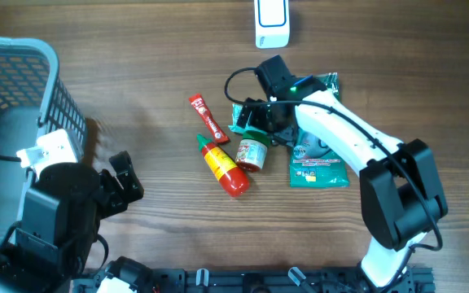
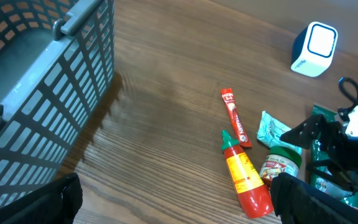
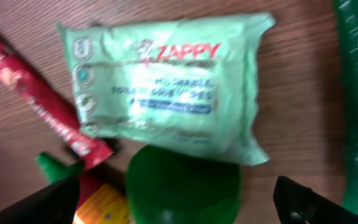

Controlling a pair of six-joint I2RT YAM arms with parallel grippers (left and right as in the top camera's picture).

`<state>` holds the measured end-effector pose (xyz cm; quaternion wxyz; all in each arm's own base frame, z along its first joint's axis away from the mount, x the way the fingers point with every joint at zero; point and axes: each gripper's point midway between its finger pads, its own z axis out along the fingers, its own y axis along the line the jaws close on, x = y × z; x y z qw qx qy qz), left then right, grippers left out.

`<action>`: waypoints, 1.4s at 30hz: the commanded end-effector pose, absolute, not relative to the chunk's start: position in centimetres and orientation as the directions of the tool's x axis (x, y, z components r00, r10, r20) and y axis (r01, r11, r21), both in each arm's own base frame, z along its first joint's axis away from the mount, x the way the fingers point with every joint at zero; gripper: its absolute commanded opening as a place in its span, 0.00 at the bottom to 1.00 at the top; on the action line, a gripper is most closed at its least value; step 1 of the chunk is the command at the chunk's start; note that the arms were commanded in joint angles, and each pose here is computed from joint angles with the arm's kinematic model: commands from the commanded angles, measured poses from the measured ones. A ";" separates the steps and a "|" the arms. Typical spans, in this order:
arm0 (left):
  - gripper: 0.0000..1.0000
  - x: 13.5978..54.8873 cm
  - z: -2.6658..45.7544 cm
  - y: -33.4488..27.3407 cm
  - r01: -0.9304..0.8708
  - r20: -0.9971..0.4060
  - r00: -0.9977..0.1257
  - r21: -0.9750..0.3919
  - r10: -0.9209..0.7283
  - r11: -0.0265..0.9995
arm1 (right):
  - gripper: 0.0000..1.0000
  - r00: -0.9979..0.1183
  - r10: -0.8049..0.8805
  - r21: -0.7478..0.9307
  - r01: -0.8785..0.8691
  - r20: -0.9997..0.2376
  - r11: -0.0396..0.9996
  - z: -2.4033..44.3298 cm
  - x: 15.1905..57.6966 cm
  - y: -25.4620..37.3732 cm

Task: Scan the item barcode
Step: 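Grasp the green-lidded jar by its lid with the right gripper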

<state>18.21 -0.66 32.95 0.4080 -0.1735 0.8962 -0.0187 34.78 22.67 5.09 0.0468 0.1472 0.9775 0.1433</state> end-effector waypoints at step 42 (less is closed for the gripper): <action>1.00 18.3 33.0 -0.5 -0.307 -0.727 -0.600 -0.174 -0.332 0.936 | 0.52 -0.544 0.174 -0.185 0.541 -0.821 0.821 9.7 46.2 9.5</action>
